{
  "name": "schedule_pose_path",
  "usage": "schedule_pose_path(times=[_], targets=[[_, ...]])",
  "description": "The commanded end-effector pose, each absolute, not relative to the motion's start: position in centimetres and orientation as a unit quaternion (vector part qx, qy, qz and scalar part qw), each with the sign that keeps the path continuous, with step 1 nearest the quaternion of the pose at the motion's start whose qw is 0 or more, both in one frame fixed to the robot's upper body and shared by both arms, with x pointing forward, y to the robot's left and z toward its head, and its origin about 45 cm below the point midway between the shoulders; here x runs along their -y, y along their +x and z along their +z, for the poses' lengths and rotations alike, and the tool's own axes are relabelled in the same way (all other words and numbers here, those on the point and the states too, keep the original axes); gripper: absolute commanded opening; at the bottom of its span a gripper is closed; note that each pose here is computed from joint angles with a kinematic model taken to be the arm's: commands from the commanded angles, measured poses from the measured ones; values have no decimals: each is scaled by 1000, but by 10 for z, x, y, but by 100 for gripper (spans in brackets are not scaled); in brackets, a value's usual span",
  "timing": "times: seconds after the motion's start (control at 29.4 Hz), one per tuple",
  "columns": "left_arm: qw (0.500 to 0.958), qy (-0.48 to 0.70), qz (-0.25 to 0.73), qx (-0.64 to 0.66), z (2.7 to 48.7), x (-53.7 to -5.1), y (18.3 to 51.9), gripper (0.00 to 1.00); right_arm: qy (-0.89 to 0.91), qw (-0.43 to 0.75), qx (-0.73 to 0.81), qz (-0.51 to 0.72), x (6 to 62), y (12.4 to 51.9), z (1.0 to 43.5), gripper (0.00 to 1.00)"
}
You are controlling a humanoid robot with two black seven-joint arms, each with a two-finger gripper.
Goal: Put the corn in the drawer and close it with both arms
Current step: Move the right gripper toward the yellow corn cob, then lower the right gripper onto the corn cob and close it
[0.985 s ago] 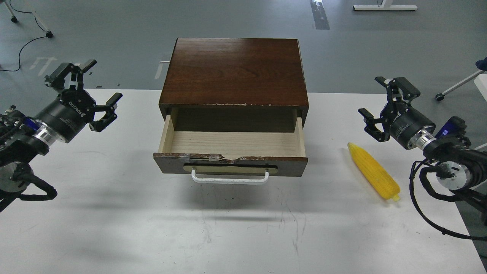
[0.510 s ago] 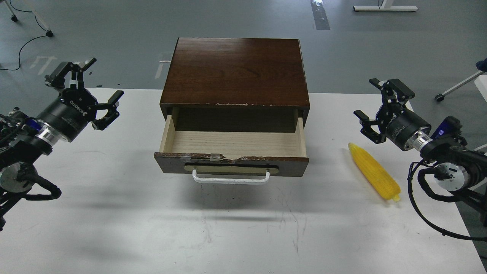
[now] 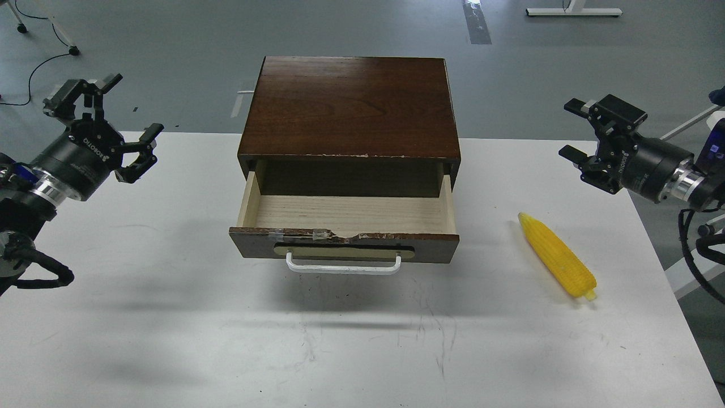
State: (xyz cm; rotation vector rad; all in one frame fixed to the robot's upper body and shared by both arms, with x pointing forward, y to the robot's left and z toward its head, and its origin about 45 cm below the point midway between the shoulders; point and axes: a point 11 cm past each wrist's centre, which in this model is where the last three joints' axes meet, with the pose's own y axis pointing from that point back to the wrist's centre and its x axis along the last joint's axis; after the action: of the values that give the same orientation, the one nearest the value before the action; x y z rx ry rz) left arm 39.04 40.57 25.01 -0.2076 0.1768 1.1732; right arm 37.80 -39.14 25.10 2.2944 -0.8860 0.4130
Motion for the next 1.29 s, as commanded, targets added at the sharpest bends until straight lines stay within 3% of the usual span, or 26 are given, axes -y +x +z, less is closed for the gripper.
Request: schedule_pose_path(times=[0.0,0.2,0.78,0.99,1.02,1.26], targets=[[827,-95,548,-82,250,-403,390,100,838,437,229,234,402,362,238,100],[828,-96,547,-83,249,-402,390,100,791,549,125,241,431,340,200,100],[827,-95,548,-83,248,-403,390,100,781,560,80,264,407,346,153,98],[827,-96,547,-84,248,-402,390,100,777,569,70,259,408,344,144,90],[827,-96,547,-84,248,-402,390,100,777,569,69,259,407,343,143,86],[827,-94,549,-82,249,-404,389,100,776,569,65,263,407,341,140,25]])
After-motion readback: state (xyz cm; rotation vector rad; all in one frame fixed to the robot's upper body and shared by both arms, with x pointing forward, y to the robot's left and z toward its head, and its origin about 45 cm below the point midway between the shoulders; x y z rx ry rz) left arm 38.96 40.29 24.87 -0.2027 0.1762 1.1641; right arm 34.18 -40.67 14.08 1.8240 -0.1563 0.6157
